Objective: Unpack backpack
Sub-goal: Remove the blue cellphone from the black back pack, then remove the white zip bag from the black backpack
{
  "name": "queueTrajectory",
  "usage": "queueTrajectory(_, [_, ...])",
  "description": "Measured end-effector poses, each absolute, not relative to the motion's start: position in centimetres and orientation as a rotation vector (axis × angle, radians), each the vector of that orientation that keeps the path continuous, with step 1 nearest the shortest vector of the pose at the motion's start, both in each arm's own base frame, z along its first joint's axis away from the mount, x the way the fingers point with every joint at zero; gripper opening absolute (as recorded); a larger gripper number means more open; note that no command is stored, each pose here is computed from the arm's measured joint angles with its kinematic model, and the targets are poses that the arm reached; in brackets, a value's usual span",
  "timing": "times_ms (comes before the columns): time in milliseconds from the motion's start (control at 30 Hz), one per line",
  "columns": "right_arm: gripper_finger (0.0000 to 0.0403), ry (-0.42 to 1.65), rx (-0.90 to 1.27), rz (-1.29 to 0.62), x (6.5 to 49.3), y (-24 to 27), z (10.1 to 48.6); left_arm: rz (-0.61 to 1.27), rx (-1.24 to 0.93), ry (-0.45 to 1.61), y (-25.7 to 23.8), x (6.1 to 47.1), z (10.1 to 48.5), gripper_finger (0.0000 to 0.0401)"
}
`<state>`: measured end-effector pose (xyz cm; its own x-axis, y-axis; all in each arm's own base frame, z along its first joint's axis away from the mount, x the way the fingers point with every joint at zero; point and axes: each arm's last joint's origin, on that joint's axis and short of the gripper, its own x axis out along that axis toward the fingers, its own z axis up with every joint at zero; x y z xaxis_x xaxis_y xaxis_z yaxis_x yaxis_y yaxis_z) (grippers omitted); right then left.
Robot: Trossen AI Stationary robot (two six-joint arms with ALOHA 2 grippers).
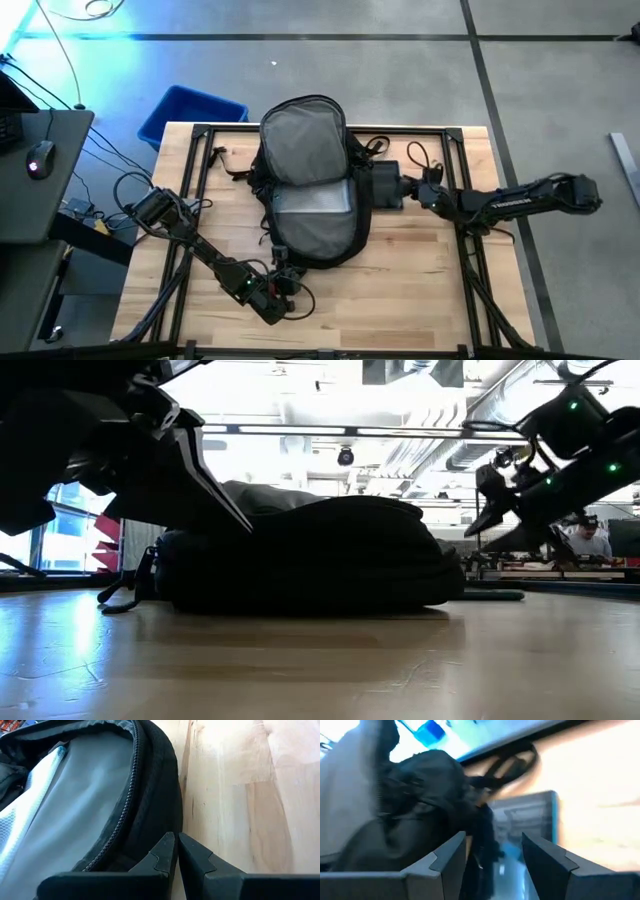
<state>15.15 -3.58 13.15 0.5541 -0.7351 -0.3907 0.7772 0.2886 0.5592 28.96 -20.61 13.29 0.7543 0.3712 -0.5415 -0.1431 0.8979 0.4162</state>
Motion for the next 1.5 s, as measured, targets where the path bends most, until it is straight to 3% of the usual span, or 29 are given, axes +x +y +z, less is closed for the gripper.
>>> queueTrajectory(100, [0.0176,0.070,0.712,-0.951,16.1,-2.7,14.5,0.241,0.355,0.649,-21.6,29.0,13.9,0.0003])
queueTrajectory(233, [0.0176,0.141,0.519,-0.689,19.0,-0.1,17.9,0.158,0.327,0.627,-23.5,28.8,15.1,0.0003])
queueTrajectory(333, [0.0176,0.200,0.321,-0.475,22.1,2.8,20.5,0.123,0.330,0.617,-24.4,28.3,15.3,0.0003])
queueTrajectory(500, [0.0176,0.389,-0.097,-0.306,28.2,6.4,21.9,0.112,0.290,0.620,-25.4,27.2,15.2,0.0003])
queueTrajectory(667, [0.0176,0.710,-0.393,-0.272,34.2,7.3,20.4,0.136,0.288,0.645,-26.0,25.7,14.8,0.0003])
queueTrajectory(833, [0.0176,0.987,-0.623,-0.447,38.4,6.2,18.1,0.163,0.290,0.640,-26.5,24.3,14.3,0.0003])
queueTrajectory(967, [0.0176,1.151,-0.619,-0.435,40.3,4.4,16.9,0.164,0.263,0.631,-26.9,23.0,13.7,0.0003])
queueTrajectory(1200, [0.0176,1.226,-0.518,-0.384,41.3,1.6,16.0,0.197,0.240,0.581,-27.6,21.6,13.2,0.0003])
queueTrajectory(1333, [0.0176,1.233,-0.464,-0.321,41.1,1.7,16.3,0.205,0.233,0.566,-27.8,21.4,13.2,0.0003])
queueTrajectory(1500, [0.0177,1.247,-0.588,-0.204,40.3,4.1,17.6,0.211,0.228,0.559,-27.8,21.4,13.2,0.0003])
